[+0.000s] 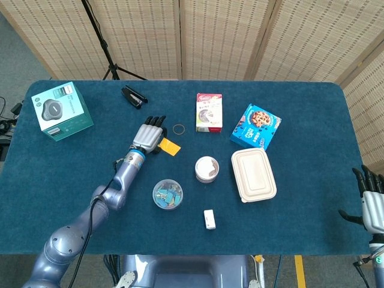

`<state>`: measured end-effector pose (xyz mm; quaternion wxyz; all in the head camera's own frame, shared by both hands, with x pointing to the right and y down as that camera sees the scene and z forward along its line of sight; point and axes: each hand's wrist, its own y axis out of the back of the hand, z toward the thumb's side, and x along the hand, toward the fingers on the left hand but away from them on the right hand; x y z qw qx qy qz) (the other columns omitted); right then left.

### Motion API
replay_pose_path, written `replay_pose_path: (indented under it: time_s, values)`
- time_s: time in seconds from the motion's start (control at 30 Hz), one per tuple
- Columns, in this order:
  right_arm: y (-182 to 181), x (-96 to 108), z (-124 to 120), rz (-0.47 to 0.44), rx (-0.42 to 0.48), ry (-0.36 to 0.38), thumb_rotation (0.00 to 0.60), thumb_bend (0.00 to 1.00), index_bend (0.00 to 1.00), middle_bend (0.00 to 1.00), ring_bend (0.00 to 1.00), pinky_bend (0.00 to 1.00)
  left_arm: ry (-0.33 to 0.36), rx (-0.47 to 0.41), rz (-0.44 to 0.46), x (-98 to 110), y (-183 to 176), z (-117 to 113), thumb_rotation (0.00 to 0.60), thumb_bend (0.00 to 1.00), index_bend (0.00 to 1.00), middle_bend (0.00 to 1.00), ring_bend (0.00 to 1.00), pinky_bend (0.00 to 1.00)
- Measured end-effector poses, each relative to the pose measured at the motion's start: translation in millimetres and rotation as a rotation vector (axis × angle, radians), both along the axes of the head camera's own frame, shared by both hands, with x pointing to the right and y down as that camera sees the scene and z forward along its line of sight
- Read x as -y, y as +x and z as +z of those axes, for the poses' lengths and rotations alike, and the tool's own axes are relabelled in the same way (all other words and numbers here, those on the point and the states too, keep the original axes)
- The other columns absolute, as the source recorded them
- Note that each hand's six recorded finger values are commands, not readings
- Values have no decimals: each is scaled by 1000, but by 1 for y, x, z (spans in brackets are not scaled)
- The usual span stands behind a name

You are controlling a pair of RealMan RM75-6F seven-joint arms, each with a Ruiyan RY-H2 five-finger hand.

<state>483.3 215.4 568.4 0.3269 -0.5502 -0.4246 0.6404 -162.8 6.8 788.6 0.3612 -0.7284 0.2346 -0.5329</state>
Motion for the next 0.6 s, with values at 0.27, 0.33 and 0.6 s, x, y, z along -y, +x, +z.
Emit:
replay_pose_path:
  time_s: [0.27,0.33,0.6]
  values:
    - [3,0,2,8,-2,-7,600,0,0,0,0,0,-4,4,-1,0,5,2,600,274,427,0,0,0]
    - [3,1,3,11,-2,-9,600,0,0,0,0,0,-2,1,-2,1,7,1,600,275,435,0,0,0]
    - [5,1,5,15,-4,-19,600,0,0,0,0,0,-1,-2,0,4,12,0,600,279,448,0,0,0]
